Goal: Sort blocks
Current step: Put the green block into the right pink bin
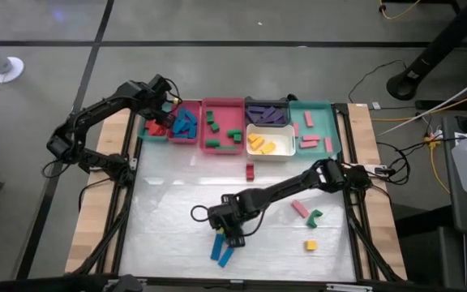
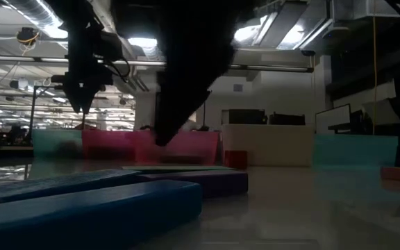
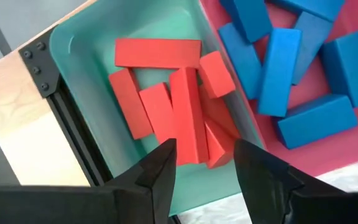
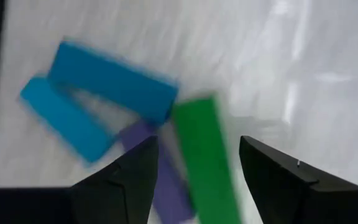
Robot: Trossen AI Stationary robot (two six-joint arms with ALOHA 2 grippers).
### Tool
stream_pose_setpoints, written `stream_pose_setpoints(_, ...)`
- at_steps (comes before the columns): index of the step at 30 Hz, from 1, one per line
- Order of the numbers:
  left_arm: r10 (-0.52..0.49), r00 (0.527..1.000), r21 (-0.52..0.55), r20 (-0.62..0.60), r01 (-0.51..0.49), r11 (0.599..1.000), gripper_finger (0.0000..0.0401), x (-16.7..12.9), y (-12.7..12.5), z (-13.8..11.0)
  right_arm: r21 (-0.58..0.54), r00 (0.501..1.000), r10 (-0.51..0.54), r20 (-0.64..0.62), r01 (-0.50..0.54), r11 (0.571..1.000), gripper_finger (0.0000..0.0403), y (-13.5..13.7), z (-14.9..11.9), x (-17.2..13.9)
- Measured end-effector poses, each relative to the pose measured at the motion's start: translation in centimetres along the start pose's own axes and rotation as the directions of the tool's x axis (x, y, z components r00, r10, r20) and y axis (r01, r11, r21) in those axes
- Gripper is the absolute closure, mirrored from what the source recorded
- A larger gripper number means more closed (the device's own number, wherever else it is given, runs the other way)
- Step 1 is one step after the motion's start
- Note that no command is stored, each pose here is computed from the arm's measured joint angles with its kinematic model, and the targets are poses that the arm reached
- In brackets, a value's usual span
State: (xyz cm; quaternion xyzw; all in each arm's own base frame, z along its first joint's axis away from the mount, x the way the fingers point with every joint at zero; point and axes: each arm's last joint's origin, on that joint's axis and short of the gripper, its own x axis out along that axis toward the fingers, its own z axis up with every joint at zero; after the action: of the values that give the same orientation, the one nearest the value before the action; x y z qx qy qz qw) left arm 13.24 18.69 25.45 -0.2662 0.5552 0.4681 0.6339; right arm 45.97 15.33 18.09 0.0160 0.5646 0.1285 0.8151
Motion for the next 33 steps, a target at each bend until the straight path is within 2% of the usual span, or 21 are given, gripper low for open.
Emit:
stream_pose_setpoints(3,-0.011,1.000,0.031,-0.001,0.011,0.999,0.0253,0.0,-0.1,0.0,0.002,0.998,-0.069,0.014,0.069,0.998,0.0178,-0.3,0.0,0.7)
stream_pose_setpoints(10,-0.041,0.999,0.046,-0.022,0.042,0.998,0.0252,0.0,-0.3,-0.2,0.013,0.999,-0.032,-0.013,0.032,0.999,0.0178,-0.5,-0.2,2.3)
stream_pose_setpoints(17,-0.041,0.999,0.047,-0.024,0.042,0.998,0.0252,0.0,-0.3,-0.2,0.011,1.000,-0.021,-0.018,0.021,1.000,0.0178,-0.4,-0.2,2.4)
stream_pose_setpoints(23,-0.041,0.999,0.047,-0.024,0.042,0.998,0.0252,0.0,-0.3,-0.2,0.054,1.000,-0.023,-0.007,0.023,0.998,0.0178,-0.7,0.2,1.8)
stream_pose_setpoints(27,-0.041,0.999,0.047,-0.024,0.042,0.998,0.0252,0.0,-0.3,-0.2,0.018,1.000,-0.011,0.007,0.011,1.000,0.0178,-0.3,0.5,1.4)
stream_pose_setpoints(33,-0.041,0.999,0.047,-0.024,0.042,0.998,0.0251,0.0,-0.3,-0.2,-0.046,0.999,-0.010,-0.038,0.009,0.999,0.0178,0.9,-0.2,1.6)
